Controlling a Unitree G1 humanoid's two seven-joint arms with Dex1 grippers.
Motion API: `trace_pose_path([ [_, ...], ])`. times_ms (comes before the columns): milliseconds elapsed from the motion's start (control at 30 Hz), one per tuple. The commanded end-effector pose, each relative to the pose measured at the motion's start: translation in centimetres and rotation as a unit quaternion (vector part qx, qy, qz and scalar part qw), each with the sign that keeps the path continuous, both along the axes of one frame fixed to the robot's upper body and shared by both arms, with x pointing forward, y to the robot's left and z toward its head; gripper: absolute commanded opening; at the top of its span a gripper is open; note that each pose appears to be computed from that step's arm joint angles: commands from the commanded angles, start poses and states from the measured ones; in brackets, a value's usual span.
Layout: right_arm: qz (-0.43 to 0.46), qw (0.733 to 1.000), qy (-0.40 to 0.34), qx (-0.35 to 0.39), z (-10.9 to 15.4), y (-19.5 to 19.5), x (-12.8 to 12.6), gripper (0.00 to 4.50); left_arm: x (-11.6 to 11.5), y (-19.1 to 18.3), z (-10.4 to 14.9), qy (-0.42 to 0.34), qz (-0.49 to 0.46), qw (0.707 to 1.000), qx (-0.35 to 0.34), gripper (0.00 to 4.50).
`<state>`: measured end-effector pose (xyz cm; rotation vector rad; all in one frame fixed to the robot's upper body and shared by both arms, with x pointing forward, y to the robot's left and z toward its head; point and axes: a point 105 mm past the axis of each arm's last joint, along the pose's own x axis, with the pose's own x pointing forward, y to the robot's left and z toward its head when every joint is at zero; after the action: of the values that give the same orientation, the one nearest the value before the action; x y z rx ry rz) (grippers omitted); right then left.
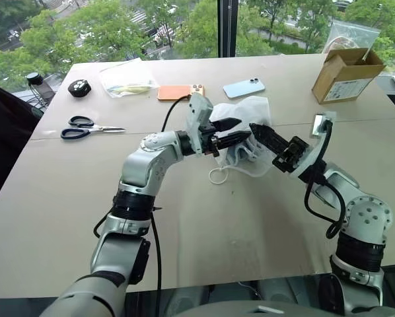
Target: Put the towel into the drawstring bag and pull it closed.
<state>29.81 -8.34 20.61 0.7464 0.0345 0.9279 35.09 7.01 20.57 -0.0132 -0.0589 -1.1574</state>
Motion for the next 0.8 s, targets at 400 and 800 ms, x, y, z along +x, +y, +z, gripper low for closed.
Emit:
trace_pose_path([
  [400,-0.004,1.0,-0.002,0.003,0.5,0.3,0.0,0.0,-1.0,2.8,-1.7,-0.026,0.018,0.999,-0.005,2.65],
  [800,-0.026,1.0,0.011,-0.001,0.1,-0.1,0.7,0.0,-2.4,4.3,2.1,-0.037,0.017,0.995,-0.09,2.65],
])
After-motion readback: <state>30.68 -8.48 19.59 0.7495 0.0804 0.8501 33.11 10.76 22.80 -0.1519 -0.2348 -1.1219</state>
